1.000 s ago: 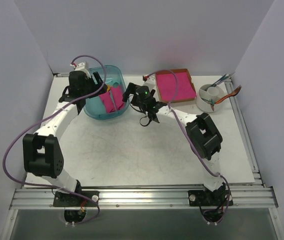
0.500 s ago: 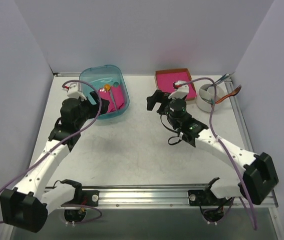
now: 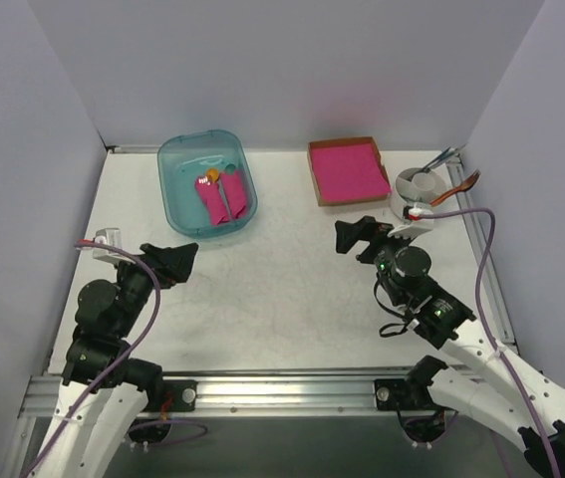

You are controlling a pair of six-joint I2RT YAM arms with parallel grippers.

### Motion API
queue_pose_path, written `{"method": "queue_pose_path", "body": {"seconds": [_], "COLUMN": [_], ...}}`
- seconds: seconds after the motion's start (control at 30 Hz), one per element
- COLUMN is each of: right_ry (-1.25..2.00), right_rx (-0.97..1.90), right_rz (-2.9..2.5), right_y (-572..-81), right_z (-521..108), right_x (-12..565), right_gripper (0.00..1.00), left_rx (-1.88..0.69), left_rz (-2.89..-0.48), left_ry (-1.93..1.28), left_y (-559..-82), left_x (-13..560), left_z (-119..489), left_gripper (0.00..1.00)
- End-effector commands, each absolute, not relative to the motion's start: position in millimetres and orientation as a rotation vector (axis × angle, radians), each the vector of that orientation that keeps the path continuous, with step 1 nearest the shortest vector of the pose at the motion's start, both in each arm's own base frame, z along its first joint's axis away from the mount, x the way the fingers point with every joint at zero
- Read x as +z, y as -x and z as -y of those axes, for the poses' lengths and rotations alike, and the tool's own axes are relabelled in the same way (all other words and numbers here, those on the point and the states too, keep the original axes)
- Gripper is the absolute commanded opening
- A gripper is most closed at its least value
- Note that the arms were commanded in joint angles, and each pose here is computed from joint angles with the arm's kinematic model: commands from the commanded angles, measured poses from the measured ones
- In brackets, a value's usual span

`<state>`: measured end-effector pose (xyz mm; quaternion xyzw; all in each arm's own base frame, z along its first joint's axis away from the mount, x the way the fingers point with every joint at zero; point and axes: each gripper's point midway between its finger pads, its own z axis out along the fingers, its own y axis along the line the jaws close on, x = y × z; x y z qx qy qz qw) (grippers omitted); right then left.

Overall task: Place the utensils on the paper napkin and roll it up
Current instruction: Reset both arms

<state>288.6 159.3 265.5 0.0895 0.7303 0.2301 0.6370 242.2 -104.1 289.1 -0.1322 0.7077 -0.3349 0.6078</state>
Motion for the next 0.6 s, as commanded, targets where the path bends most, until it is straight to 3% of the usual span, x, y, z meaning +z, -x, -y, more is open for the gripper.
{"method": "queue_pose_path", "body": {"seconds": [0.0, 0.57], "right_ry": [-0.262, -0.278], "right_rx": [0.508, 0.527], "right_rz": [-1.658, -1.698], "right_y": [-284, -260], "right_z": [-145, -131], "right_x": [263, 244], "right_gripper": [1.00, 1.00], "left_rx": [-0.853, -0.855], "left_rz": [-1.557, -1.698], "left_ry": [0.294, 0.229], "left_y": [-225, -210], "left_x": [290, 244], "left_z": [106, 115], "left_gripper": [0.94, 0.94]}}
